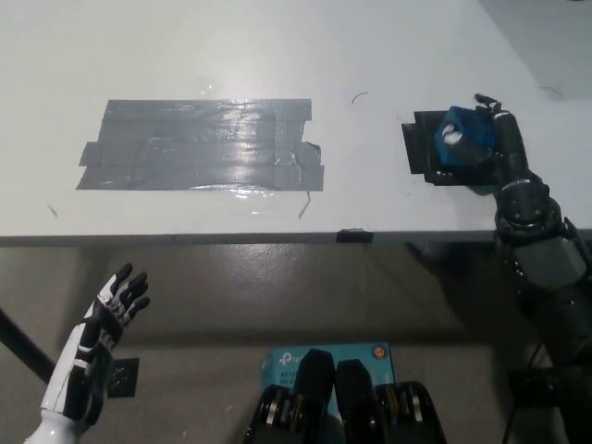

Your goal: A rubick's cube is kept in the black marked spot on the table and the robot uses its right arm to pick it up and hands it to a person

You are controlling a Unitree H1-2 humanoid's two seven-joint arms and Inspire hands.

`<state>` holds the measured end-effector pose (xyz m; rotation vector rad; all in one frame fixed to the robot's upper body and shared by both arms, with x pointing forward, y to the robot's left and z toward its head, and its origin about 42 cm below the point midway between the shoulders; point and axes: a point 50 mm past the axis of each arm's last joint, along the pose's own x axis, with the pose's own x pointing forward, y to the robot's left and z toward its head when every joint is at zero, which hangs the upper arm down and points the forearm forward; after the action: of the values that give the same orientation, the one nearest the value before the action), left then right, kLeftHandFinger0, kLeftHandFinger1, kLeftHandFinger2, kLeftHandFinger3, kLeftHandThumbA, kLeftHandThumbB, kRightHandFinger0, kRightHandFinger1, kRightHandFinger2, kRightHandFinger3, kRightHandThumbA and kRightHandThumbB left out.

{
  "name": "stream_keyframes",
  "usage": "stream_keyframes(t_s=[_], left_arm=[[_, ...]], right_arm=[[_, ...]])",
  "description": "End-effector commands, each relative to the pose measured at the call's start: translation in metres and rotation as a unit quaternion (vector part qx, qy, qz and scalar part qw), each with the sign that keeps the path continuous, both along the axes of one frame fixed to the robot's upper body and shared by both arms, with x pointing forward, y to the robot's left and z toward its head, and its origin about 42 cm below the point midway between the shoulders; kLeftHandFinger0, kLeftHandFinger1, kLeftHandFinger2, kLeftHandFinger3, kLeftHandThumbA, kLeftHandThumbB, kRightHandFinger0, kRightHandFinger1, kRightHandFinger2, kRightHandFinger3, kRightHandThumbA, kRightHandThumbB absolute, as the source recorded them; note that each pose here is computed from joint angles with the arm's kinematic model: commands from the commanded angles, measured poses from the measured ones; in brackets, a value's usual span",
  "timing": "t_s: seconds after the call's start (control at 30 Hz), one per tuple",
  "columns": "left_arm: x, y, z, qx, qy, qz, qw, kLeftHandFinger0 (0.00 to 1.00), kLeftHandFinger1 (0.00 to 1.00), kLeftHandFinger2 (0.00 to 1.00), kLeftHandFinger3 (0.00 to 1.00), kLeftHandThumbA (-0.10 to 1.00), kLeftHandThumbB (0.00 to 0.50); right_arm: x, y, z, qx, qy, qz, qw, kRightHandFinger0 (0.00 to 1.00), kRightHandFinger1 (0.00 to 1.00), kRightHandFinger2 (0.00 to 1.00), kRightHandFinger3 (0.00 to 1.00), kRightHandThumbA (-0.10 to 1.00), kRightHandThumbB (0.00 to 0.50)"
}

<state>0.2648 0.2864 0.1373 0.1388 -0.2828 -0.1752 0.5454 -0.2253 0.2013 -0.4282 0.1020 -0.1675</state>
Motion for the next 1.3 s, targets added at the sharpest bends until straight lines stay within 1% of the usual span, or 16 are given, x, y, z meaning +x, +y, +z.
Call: stream_keyframes(t_s=[0.0, 0.03, 0.1, 0.2, 0.27, 0.33, 0.43, 0.5, 0.53, 0.6, 0.67, 0.73, 0.8, 1.0, 1.13, 1.27], left_arm=[[0.002, 0.002, 0.012, 0.016, -0.018, -0.009, 1.0, 1.0, 1.0, 1.0, 1.0, 1.0, 0.174], [0.003, 0.002, 0.012, 0.016, -0.019, -0.009, 1.0, 1.0, 1.0, 1.0, 1.0, 1.0, 0.175], [0.004, 0.001, 0.012, 0.014, -0.019, -0.009, 1.0, 1.0, 1.0, 1.0, 1.0, 1.0, 0.176], [0.006, 0.001, 0.013, 0.009, -0.019, -0.01, 1.0, 1.0, 1.0, 1.0, 1.0, 1.0, 0.191], [0.006, 0.0, 0.014, 0.009, -0.018, -0.01, 1.0, 1.0, 1.0, 1.0, 1.0, 1.0, 0.191], [0.007, 0.0, 0.015, 0.013, -0.02, -0.009, 1.0, 1.0, 1.0, 1.0, 1.0, 1.0, 0.173], [0.007, 0.0, 0.016, 0.018, -0.022, -0.007, 1.0, 1.0, 1.0, 1.0, 1.0, 1.0, 0.169], [0.009, 0.0, 0.017, 0.019, -0.026, -0.007, 0.999, 1.0, 1.0, 1.0, 1.0, 1.0, 0.163], [0.009, 0.001, 0.018, 0.018, -0.025, -0.007, 0.999, 1.0, 1.0, 1.0, 1.0, 1.0, 0.156], [0.009, 0.001, 0.018, 0.021, -0.027, -0.008, 0.999, 1.0, 1.0, 1.0, 1.0, 1.0, 0.155], [0.009, 0.001, 0.018, 0.023, -0.028, -0.008, 0.999, 1.0, 1.0, 1.0, 1.0, 1.0, 0.153], [0.009, 0.001, 0.019, 0.024, -0.028, -0.008, 0.999, 1.0, 1.0, 1.0, 1.0, 1.0, 0.143], [0.009, 0.001, 0.018, 0.021, -0.028, -0.009, 0.999, 1.0, 1.0, 1.0, 1.0, 1.0, 0.144], [0.011, 0.001, 0.02, 0.022, -0.029, -0.009, 0.999, 1.0, 1.0, 1.0, 1.0, 1.0, 0.146], [0.011, 0.001, 0.02, 0.02, -0.03, -0.011, 0.999, 1.0, 1.0, 1.0, 1.0, 1.0, 0.148], [0.012, -0.001, 0.019, 0.018, -0.03, -0.011, 0.999, 1.0, 1.0, 1.0, 1.0, 1.0, 0.154]], right_arm=[[0.003, 0.001, 0.011, -0.067, -0.016, -0.041, 0.997, 0.17, 0.34, 0.46, 0.41, -0.03, 0.265], [0.003, 0.001, 0.011, -0.066, -0.018, -0.044, 0.997, 0.14, 0.31, 0.43, 0.39, -0.06, 0.257], [0.002, 0.001, 0.012, -0.065, -0.021, -0.046, 0.997, 0.09, 0.3, 0.45, 0.41, -0.1, 0.249], [0.002, -0.001, 0.014, -0.066, -0.037, -0.047, 0.996, 0.12, 0.32, 0.5, 0.47, -0.1, 0.245], [0.002, -0.002, 0.018, -0.063, -0.047, -0.048, 0.996, 0.01, 0.25, 0.5, 0.52, -0.1, 0.239], [0.0, -0.002, 0.024, -0.053, -0.07, -0.052, 0.995, 0.05, 0.25, 0.52, 0.54, -0.1, 0.236], [-0.001, 0.0, 0.034, -0.045, -0.089, -0.055, 0.993, 0.0, 0.1, 0.47, 0.58, -0.1, 0.228], [-0.003, 0.002, 0.048, -0.03, -0.118, -0.052, 0.991, 0.0, 0.08, 0.56, 0.69, -0.1, 0.212], [-0.005, 0.003, 0.053, -0.025, -0.132, -0.051, 0.99, 0.0, 0.11, 0.63, 0.76, -0.1, 0.208], [-0.011, 0.006, 0.071, -0.013, -0.166, -0.046, 0.985, 0.0, 0.15, 0.68, 0.83, -0.1, 0.189], [-0.015, 0.008, 0.081, -0.011, -0.187, -0.044, 0.981, 0.0, 0.16, 0.68, 0.84, -0.1, 0.192], [-0.021, 0.012, 0.097, -0.006, -0.208, -0.042, 0.977, 0.0, 0.25, 0.75, 0.85, -0.1, 0.183], [-0.026, 0.015, 0.108, -0.008, -0.221, -0.041, 0.974, 0.0, 0.28, 0.78, 0.86, -0.1, 0.186], [-0.034, 0.024, 0.137, -0.001, -0.268, -0.032, 0.963, 0.0, 0.28, 0.76, 0.86, -0.1, 0.185], [-0.033, 0.03, 0.149, 0.005, -0.28, -0.026, 0.96, 0.0, 0.33, 0.79, 0.92, -0.1, 0.187], [-0.025, 0.036, 0.162, -0.002, -0.297, -0.011, 0.955, 0.0, 0.32, 0.8, 0.96, -0.1, 0.191]])
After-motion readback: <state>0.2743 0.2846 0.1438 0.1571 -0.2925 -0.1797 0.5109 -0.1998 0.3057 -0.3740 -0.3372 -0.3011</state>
